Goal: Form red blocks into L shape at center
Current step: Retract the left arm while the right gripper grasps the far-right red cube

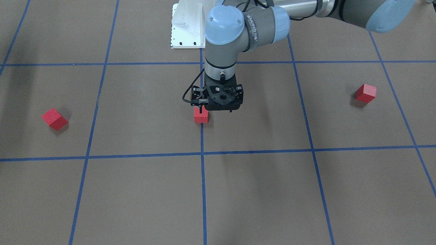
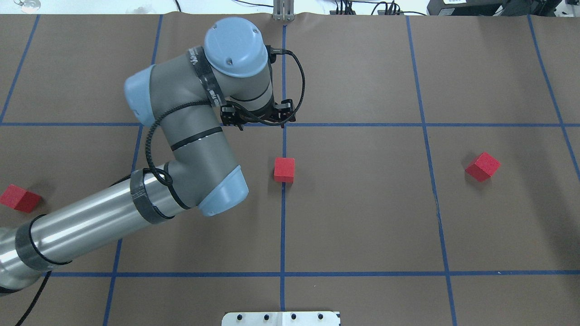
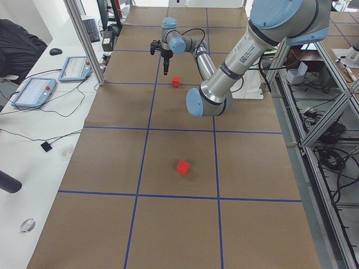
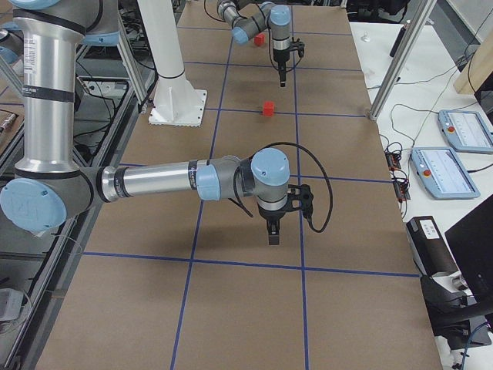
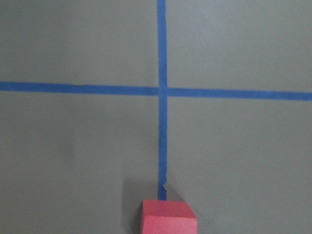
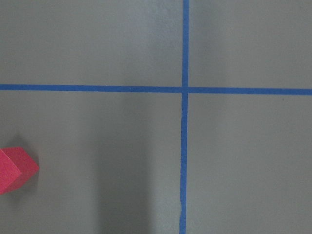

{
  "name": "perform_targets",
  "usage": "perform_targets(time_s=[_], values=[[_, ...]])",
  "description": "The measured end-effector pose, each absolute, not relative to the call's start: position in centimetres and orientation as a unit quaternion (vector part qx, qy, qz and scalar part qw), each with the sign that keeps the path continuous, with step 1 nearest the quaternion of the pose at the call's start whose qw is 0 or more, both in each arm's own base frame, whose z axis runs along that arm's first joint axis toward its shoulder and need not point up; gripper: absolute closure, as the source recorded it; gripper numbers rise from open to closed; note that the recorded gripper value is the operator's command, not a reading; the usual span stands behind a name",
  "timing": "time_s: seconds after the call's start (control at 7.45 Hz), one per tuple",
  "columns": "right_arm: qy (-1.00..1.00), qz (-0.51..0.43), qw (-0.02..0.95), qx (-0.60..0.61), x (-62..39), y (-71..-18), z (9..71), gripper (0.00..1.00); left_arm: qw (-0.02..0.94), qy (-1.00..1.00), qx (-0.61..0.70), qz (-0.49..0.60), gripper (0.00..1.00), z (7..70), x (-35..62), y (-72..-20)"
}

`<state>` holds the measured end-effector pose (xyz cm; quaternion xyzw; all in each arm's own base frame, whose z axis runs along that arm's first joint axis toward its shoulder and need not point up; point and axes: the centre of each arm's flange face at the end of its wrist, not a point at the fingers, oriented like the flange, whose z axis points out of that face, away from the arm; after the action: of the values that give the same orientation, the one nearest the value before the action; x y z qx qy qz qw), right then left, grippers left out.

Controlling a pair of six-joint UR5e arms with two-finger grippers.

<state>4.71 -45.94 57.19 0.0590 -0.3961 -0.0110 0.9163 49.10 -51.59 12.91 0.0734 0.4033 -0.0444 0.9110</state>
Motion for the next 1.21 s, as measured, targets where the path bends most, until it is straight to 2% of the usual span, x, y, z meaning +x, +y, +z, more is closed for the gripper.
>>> perform_targets(time_s=[0.27, 0.67, 1.21], values=[[-0.404, -0.041, 0.911, 0.065, 0.5, -46.7, 55.4, 0.01, 0.921, 0.376, 0.098, -0.025, 0.0, 19.9, 39.3, -54.7], [-0.42, -0.13, 0.887, 0.139, -4.9, -44.7, 54.7, 0.01, 0.93, 0.353, 0.105, 0.008, 0.0, 29.0, 26.6, -57.2], [-0.445, -0.23, 0.849, 0.167, -15.5, -42.8, 52.2, 0.01, 0.933, 0.344, 0.103, 0.014, 0.0, 31.8, 23.8, -57.1]])
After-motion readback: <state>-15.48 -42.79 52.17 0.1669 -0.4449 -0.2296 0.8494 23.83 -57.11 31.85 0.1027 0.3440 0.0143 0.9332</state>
